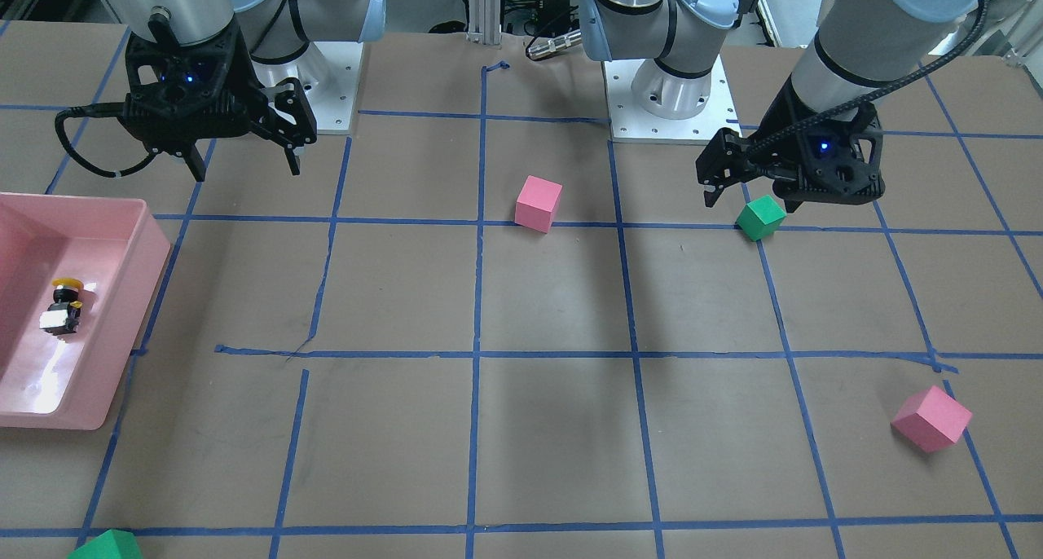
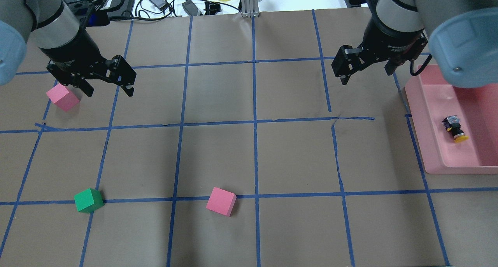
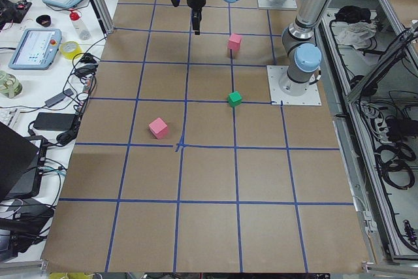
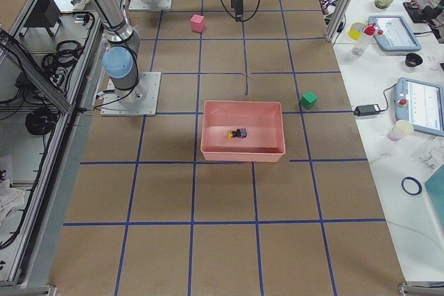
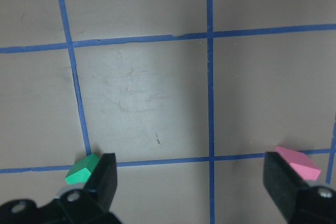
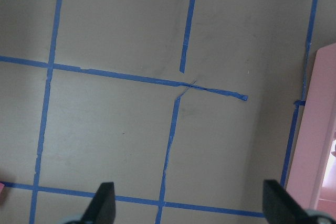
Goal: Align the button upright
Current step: 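Move the right gripper over the pink bin toward the button switch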
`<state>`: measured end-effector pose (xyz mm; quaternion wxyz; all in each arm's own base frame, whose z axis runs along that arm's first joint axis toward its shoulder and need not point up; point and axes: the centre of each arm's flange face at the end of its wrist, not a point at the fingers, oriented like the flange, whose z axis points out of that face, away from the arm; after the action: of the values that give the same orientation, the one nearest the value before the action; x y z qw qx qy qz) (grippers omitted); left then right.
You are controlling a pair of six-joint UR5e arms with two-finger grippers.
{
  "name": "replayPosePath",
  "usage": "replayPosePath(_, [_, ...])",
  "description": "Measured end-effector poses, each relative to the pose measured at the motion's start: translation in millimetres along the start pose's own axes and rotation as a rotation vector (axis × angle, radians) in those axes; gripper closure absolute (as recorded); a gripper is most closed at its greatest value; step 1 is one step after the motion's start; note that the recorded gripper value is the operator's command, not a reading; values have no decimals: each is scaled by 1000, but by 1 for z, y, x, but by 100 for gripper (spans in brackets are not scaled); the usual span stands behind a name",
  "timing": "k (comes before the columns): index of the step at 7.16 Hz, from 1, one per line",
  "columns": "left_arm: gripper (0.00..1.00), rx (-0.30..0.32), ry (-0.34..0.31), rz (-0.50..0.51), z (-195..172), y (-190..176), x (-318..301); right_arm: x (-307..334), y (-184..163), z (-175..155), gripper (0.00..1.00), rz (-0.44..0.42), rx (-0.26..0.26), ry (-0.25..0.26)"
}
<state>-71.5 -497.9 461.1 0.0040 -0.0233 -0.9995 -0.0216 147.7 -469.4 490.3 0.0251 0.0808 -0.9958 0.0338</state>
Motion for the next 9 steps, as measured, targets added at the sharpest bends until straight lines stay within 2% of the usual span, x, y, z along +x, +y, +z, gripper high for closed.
replayPosePath(1, [0, 0, 0, 0, 0, 0, 0, 0, 0, 1, 0, 0, -6, -2])
replayPosePath(3, [0, 0, -2, 0, 0, 0, 0, 5, -7, -6, 0, 17, 17, -8])
replayPosePath(5, [0, 1, 1, -1, 0, 0, 0, 38, -22, -11, 0, 74, 31, 1])
replayPosePath(7, [0, 1, 2, -1, 0, 0, -1, 110, -34, 14, 0, 197, -26, 30])
replayPosePath(9, [0, 4, 2, -1, 0, -1, 0, 197, -36, 57, 0, 299, -107, 33])
